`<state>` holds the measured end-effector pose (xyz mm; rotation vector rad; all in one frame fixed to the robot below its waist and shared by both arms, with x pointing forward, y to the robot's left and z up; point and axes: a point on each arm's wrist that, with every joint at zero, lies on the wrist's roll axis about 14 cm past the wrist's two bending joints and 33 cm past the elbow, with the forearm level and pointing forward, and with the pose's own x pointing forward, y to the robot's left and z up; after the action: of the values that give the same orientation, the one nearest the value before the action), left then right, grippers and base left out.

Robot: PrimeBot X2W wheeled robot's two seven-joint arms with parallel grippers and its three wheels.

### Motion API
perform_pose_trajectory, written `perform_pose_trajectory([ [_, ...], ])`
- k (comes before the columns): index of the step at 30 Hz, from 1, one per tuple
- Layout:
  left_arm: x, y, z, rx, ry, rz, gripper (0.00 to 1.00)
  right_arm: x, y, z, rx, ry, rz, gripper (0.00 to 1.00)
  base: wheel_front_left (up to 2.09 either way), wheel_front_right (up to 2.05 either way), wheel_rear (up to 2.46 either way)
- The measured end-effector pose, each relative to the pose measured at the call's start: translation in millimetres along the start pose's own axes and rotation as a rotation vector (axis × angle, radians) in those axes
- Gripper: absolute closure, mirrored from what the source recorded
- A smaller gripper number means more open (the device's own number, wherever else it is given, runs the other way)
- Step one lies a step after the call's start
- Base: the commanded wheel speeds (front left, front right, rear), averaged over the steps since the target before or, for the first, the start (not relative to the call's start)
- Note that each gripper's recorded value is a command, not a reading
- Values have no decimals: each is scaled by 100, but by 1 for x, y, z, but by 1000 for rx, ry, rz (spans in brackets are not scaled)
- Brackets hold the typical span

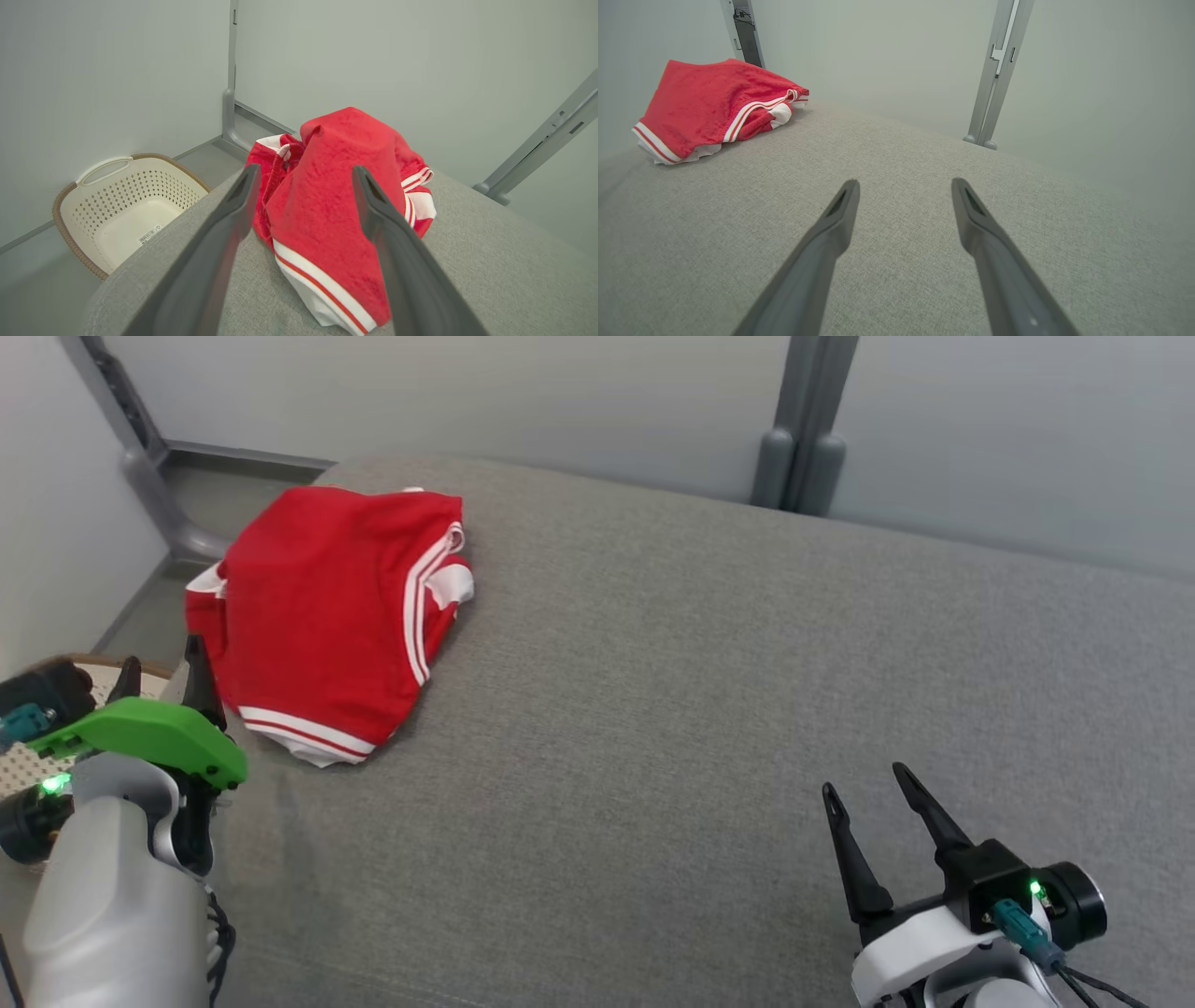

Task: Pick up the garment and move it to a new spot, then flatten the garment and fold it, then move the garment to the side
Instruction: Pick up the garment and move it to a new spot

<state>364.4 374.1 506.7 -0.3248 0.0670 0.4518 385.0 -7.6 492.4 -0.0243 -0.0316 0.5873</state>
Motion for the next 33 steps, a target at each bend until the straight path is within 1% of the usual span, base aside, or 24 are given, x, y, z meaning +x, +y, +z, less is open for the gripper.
perform_pose_trajectory([
  [3,21,-8,-10,28,57,-5,0,0,-12,-6,7,15,-30,0,0,0,0],
  [6,40,-17,-30,28,144,-10,0,-3,-24,-17,14,46,-64,0,0,0,0],
  [10,61,-29,-51,59,241,-20,0,-9,-36,-30,25,84,-102,0,0,0,0],
  [18,85,-30,-92,116,358,54,0,-27,-62,-47,30,146,-191,0,0,0,0],
  [19,87,-29,-97,122,368,68,25,-30,-65,-49,29,155,-203,0,0,0,0],
  [21,90,-31,-105,142,388,78,100,-34,-71,-52,29,166,-223,0,0,0,0],
  [26,91,-38,-122,175,429,65,100,-41,-79,-57,31,186,-253,0,0,0,0],
  [29,93,-37,-112,194,397,57,100,-42,-76,-57,45,180,-249,0,0,0,0],
  [33,98,-39,-83,230,323,24,100,-42,-72,-50,63,154,-245,0,0,0,0],
])
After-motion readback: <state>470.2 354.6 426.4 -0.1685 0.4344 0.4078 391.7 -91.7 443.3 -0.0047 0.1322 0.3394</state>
